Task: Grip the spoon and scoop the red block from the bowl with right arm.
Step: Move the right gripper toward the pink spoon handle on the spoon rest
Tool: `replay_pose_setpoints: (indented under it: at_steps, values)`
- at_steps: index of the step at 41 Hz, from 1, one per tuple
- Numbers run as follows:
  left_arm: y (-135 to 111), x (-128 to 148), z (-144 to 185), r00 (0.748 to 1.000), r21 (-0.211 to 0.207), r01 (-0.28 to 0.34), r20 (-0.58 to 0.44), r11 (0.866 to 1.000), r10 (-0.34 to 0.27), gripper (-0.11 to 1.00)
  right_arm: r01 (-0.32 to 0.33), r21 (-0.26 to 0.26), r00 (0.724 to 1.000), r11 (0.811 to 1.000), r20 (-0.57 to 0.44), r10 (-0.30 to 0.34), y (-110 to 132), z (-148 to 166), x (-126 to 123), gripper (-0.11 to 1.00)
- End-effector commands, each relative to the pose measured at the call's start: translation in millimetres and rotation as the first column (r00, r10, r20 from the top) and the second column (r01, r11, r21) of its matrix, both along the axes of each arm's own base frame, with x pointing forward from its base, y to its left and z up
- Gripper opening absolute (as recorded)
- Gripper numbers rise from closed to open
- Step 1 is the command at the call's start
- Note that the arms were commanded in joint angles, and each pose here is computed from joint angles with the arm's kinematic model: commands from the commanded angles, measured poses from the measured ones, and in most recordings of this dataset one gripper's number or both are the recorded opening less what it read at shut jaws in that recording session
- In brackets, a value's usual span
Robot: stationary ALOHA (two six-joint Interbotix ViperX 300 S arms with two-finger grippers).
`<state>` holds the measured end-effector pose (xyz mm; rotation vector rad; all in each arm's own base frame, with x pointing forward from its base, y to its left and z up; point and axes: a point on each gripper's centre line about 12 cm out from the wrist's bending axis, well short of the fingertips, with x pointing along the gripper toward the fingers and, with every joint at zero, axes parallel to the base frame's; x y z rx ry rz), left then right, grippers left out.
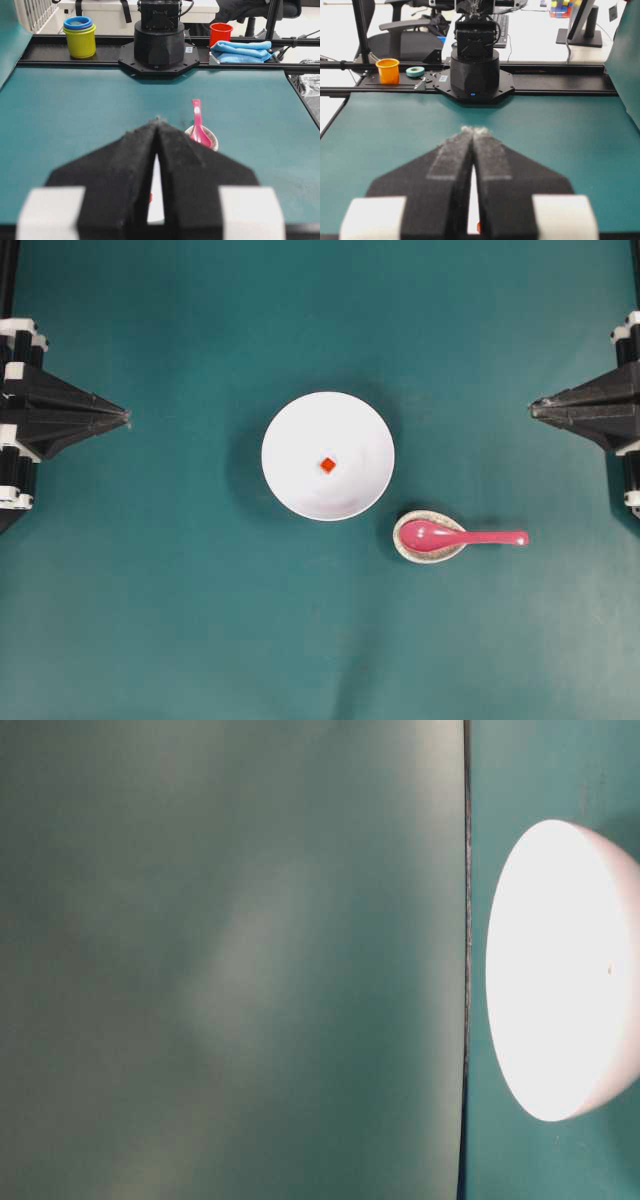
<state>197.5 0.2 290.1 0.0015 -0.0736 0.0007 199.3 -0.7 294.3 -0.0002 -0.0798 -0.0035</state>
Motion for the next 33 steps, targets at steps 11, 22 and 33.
replay_pose_setpoints:
  at_steps: [11,22,33]
  values:
    - [0,3,4,0.999,0.020,0.003,-0.049,1.000,-0.002,0.00,-0.012,0.072,0.998,0.997,-0.055,0.015,2,-2,14,0.00]
    - [0,2,0,0.996,-0.008,0.002,-0.084,1.000,-0.003,0.00,-0.033,0.078,0.997,0.996,-0.073,0.039,8,-7,20,0.01]
    - [0,2,0,0.996,-0.008,0.002,-0.084,1.000,-0.003,0.00,-0.021,0.133,0.992,0.991,-0.120,0.037,8,-27,24,0.52]
